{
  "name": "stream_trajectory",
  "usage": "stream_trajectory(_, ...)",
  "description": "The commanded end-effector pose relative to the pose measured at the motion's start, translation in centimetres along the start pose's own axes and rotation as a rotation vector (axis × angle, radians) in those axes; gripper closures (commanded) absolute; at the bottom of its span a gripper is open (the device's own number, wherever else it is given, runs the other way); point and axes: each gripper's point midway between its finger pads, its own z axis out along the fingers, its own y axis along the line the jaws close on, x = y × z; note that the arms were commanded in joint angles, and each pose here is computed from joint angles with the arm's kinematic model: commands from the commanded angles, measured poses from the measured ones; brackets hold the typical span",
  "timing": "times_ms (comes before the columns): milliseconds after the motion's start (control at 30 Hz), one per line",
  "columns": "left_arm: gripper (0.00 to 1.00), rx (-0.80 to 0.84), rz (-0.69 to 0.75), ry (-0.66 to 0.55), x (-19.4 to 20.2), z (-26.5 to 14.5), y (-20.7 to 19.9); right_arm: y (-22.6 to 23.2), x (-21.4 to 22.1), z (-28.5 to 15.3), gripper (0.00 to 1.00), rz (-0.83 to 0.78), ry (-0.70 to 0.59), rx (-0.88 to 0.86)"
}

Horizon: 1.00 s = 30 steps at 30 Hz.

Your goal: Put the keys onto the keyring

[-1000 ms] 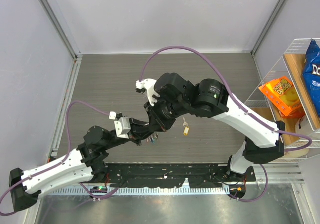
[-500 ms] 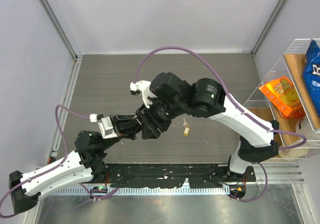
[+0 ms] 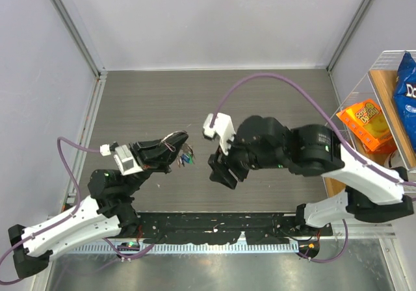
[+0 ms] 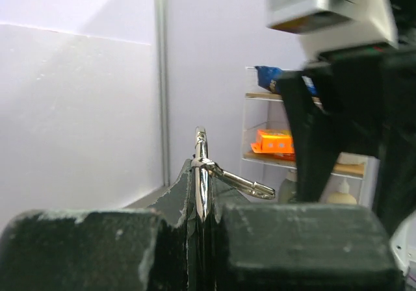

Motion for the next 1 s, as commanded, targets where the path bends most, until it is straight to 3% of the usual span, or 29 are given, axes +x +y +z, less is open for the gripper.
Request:
stream_trajectory(0, 1.00, -0.138, 0.004, -0.043, -3.0, 0.4, 2.5, -0.6, -4.9, -1.7, 0.40, -0.199, -0.353, 0.091)
stream_trajectory(33, 1.00, -0.150, -0.004, -0.041, -3.1, 0.4, 2.7, -1.2, -4.0, -0.7, 0.39, -0.224, -0.347, 0.134)
stream_trajectory(67, 1.00, -0.166, -0.017, -0.029, -2.9, 0.3, 2.9, -1.0, -5.4, -1.9, 0.39, -0.252, -0.445, 0.139)
stream_trajectory(167, 1.00, -0.208, -0.071, -0.005, -2.6, 0.1, 3.4, -1.8, -5.0, -1.2, 0.39, -0.334, -0.529, 0.194)
stream_trajectory(200, 1.00, -0.222, -0.096, 0.005, -2.3, -0.1, 3.5, -1.7, -6.3, -2.9, 0.39, -0.327, -0.636, 0.188)
stream_trajectory(233, 1.00, -0.229, -0.122, 0.016, -2.1, -0.2, 3.5, -1.8, -5.3, -1.7, 0.39, -0.381, -0.634, 0.192)
stream_trajectory(400, 1.00, -0.265, -0.236, 0.057, -0.7, -0.8, 3.5, -1.0, -5.7, -3.1, 0.43, -0.511, -0.873, 0.181)
stream_trajectory(700, 1.00, -0.260, -0.436, 0.109, 1.9, -1.1, 2.2, -0.1, -7.8, -3.4, 0.48, -0.634, -1.034, 0.233)
stream_trajectory(967, 1.00, -0.239, -0.510, 0.111, 2.4, -1.1, 1.4, 1.2, -9.5, -1.6, 0.49, -0.744, -1.047, 0.246)
